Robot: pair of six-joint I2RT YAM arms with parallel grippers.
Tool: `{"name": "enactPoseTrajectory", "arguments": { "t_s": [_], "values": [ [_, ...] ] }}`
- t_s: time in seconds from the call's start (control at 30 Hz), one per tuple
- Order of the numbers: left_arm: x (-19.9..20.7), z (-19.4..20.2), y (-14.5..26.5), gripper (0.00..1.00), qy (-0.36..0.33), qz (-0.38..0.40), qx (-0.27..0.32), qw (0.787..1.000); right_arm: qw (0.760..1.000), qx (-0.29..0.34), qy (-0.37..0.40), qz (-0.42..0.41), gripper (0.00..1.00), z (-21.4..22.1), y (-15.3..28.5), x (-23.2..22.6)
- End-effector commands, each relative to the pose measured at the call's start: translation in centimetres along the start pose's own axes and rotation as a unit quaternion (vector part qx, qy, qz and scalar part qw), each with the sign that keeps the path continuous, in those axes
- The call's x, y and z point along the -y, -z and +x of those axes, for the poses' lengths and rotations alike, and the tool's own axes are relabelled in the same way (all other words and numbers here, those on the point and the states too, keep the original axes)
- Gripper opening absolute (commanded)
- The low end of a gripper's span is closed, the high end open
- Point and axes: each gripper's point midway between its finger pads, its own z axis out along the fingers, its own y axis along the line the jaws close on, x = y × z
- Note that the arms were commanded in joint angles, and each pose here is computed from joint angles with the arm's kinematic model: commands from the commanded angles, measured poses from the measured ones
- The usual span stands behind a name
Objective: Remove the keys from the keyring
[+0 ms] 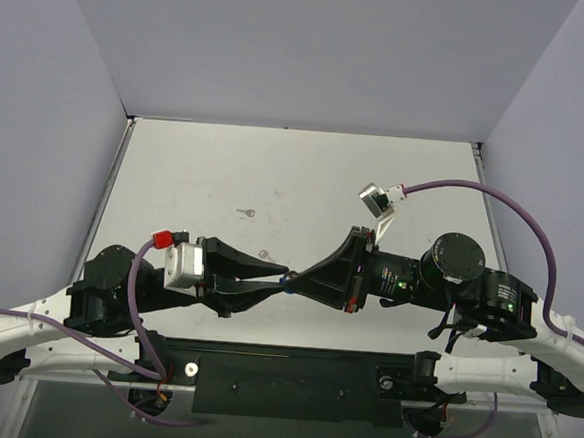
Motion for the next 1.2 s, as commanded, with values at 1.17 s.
{"name": "enactPoseTrajectory", "arguments": {
  "t_s": [1.17],
  "values": [
    [1.7, -3.5, -0.3, 0.00, 0.121, 0.020, 0.019, 0.992, 0.999, -0.031, 0.036, -0.026, 0.00, 0.6, 0.0, -1.3]
  ]
}}
